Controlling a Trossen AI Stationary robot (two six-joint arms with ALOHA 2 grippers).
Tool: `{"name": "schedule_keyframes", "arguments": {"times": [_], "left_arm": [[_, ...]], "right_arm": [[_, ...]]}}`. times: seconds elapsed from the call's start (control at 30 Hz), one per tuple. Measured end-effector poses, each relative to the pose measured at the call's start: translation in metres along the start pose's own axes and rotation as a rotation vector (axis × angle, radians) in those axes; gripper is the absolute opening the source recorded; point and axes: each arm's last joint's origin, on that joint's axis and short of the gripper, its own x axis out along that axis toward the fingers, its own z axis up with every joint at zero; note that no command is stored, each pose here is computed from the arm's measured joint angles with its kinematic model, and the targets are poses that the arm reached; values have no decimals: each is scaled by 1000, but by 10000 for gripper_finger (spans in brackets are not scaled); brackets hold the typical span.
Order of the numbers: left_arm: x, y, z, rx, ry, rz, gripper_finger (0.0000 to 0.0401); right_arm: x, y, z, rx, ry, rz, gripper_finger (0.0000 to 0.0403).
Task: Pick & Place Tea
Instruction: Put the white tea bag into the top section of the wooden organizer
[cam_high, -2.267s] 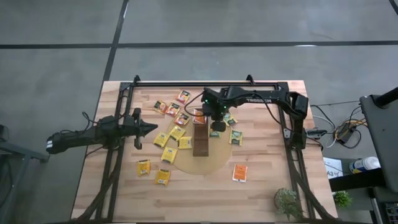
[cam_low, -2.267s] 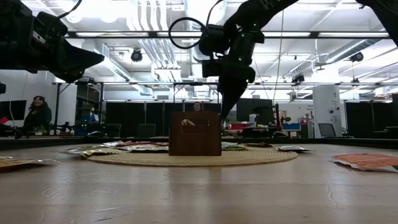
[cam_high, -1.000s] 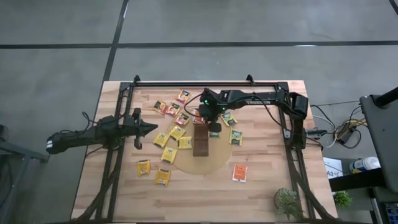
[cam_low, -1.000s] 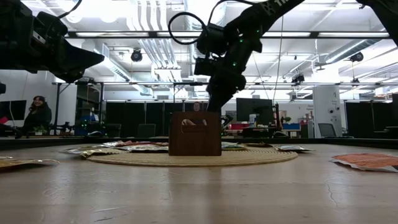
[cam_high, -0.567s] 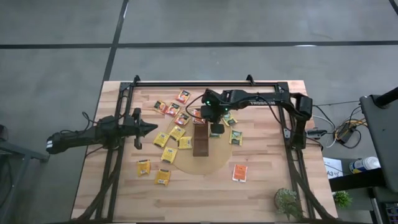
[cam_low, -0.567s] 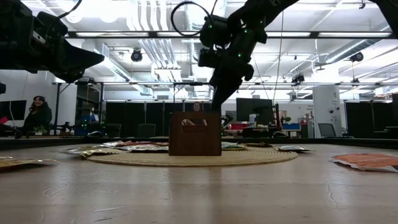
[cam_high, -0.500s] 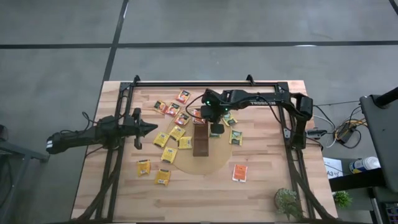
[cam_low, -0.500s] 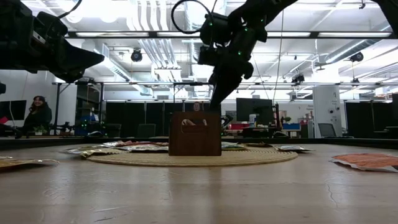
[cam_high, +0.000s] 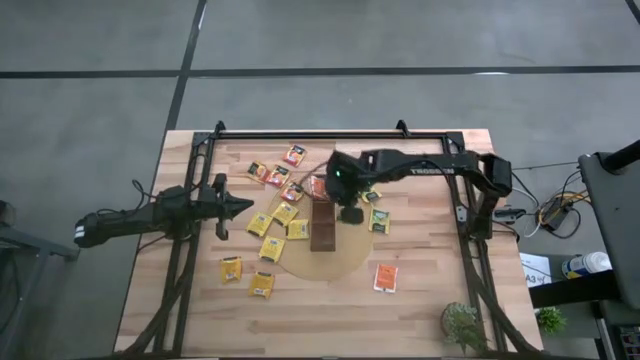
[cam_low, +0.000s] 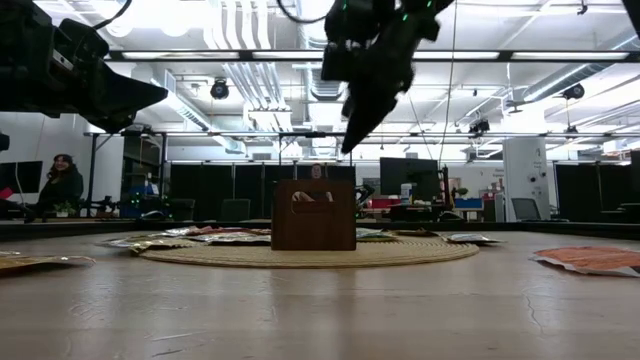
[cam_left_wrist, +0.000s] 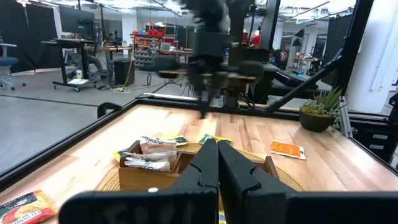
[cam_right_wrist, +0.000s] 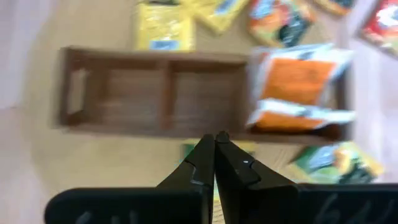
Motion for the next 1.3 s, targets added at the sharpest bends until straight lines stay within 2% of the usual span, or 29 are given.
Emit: {"name": "schedule_keyframes", "arguments": {"times": [0.3, 0.67, 0.9, 1.1, 1.3], "left_arm": [[0, 0, 0, 0, 0, 0, 0], [0, 0, 0, 0, 0, 0, 0], [0, 0, 0, 0, 0, 0, 0], [0, 0, 0, 0, -1, 0, 0], [0, 0, 0, 0, 0, 0, 0]], "right_arm": [[-23, 69, -12, 26, -8, 79, 8], [-11, 143, -48, 71, 129, 158, 18], [-7, 172, -69, 27, 218, 174, 83], [0, 183, -86, 30, 280, 165, 153], [7, 195, -104, -24, 330, 158, 195]]}}
